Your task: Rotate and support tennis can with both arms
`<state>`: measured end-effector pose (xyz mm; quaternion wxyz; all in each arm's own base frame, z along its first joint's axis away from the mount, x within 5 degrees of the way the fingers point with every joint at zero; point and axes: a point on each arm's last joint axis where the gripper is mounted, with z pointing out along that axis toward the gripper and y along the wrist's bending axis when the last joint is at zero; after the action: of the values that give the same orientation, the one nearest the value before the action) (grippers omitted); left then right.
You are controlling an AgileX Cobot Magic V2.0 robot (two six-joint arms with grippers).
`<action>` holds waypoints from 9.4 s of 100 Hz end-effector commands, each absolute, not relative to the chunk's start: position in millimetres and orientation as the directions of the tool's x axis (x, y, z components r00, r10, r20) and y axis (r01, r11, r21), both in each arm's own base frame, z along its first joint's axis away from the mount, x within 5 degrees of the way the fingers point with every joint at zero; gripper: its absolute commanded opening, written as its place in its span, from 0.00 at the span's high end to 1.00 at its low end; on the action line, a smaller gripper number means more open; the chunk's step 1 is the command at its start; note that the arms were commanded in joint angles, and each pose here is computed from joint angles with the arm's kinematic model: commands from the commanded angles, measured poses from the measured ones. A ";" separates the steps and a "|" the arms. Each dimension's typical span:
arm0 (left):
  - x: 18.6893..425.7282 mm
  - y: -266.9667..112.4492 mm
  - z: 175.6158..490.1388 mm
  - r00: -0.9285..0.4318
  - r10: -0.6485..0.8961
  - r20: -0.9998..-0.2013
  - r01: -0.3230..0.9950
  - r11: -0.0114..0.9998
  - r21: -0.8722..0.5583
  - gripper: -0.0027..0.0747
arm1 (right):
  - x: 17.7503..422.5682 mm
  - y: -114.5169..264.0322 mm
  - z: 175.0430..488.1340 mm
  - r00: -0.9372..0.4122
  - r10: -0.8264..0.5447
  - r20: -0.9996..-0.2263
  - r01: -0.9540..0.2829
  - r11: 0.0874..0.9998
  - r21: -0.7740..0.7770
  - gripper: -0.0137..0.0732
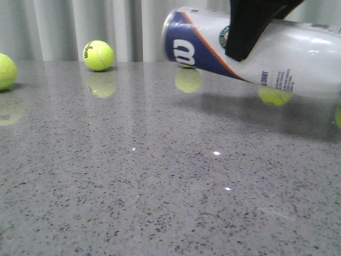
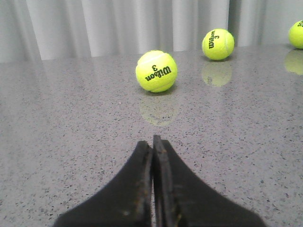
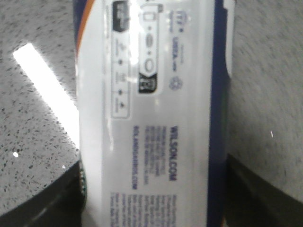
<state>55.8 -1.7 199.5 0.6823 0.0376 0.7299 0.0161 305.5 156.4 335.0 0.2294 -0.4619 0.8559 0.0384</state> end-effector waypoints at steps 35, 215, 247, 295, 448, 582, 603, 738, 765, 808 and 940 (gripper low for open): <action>55.0 -1.3 192.7 0.000 0.065 -0.998 0.023 0.998 0.065 0.99 | 285.8 212.7 330.8 -0.009 -0.929 -0.369 -0.959 0.113 -0.261 0.46; 55.0 -1.3 192.7 0.000 0.065 -0.998 0.023 0.998 0.065 0.99 | 258.5 175.2 396.9 -0.665 -0.287 -0.689 -0.437 0.898 0.048 0.91; 55.0 -1.3 192.7 0.000 0.065 -0.998 0.023 0.998 0.065 0.99 | 221.6 141.7 370.3 -0.699 -0.108 -0.707 -0.280 0.951 0.132 0.91; 55.0 -1.3 192.7 0.000 0.065 -0.998 0.023 0.998 0.065 0.99 | 147.1 78.1 358.4 -0.549 0.013 -0.836 -0.227 0.960 0.164 0.91; 123.5 -17.1 302.4 -0.569 -0.092 -0.817 0.094 0.980 -0.176 0.31 | 63.2 16.5 325.8 -0.367 0.119 -0.922 -0.261 0.939 0.225 0.92; 277.2 -158.1 278.3 -0.909 -0.043 -0.416 0.372 0.371 -0.851 0.28 | 63.2 16.5 325.8 -0.367 0.119 -0.922 -0.261 0.939 0.225 0.92; 281.1 -179.3 274.0 -0.921 0.034 -0.388 0.379 0.305 -0.874 0.54 | 63.2 16.5 325.8 -0.367 0.119 -0.922 -0.261 0.939 0.225 0.92; 239.5 -149.4 438.0 -0.549 0.476 -0.687 0.707 0.703 -0.077 0.99 | 63.3 16.7 326.0 -0.365 0.120 -0.923 -0.262 0.938 0.226 0.92; 230.9 -165.3 433.2 -0.520 0.546 -0.657 0.749 0.661 -0.044 0.99 | 63.3 16.7 326.0 -0.365 0.120 -0.923 -0.262 0.938 0.226 0.92; 231.8 -165.7 434.1 -0.515 0.537 -0.668 0.748 0.662 -0.045 0.54 | 63.3 16.7 326.0 -0.365 0.120 -0.923 -0.262 0.938 0.226 0.92; 173.9 -117.8 442.3 -0.079 0.065 -0.995 0.610 0.792 0.003 0.99 | 63.3 16.7 326.0 -0.365 0.120 -0.923 -0.262 0.938 0.226 0.92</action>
<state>192.2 -131.1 431.7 0.5690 0.2756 0.7482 -0.2013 61.4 15.9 312.7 0.5261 -0.0366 0.8336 0.1643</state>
